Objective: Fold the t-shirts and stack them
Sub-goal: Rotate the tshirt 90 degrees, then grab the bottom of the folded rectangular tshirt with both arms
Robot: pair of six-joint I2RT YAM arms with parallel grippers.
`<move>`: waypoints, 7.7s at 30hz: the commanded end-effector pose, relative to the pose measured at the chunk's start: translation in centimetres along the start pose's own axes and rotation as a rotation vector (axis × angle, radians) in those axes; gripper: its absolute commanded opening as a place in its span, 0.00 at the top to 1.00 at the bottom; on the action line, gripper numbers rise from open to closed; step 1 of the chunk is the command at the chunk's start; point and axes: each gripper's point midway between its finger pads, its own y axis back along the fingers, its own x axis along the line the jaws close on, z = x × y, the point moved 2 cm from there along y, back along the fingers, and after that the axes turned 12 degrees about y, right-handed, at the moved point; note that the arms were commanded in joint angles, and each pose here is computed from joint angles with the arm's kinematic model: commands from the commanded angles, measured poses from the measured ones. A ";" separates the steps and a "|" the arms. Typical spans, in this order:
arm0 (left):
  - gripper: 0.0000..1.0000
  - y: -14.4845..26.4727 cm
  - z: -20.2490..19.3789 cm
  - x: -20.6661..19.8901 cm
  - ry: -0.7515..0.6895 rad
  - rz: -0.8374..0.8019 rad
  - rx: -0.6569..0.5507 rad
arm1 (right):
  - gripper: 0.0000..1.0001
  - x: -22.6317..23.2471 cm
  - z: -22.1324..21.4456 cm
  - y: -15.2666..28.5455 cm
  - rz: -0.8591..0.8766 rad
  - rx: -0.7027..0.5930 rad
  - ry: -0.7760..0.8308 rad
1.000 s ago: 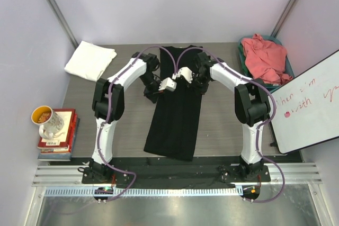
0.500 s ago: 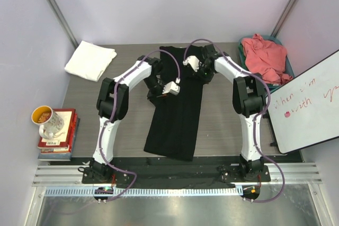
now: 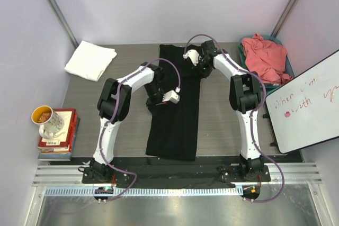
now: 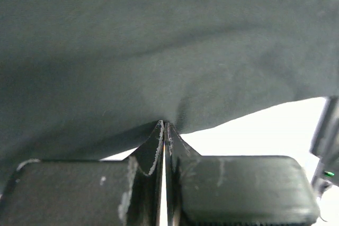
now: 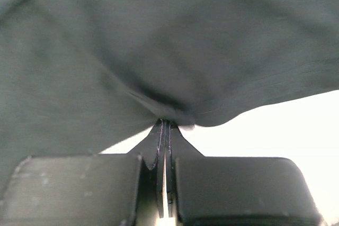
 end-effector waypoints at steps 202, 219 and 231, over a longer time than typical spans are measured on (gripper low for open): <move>0.42 -5.7 -6.6 -15.4 -0.963 0.432 -0.400 | 0.78 35.7 -2.0 13.4 0.262 -0.612 1.153; 0.45 -6.9 -6.3 -13.0 -0.986 0.425 -0.327 | 0.83 35.5 -1.4 13.8 0.236 -0.606 1.111; 1.00 -4.7 -4.5 -13.5 -0.949 0.459 -0.384 | 0.99 35.2 0.4 14.3 0.199 -0.630 1.061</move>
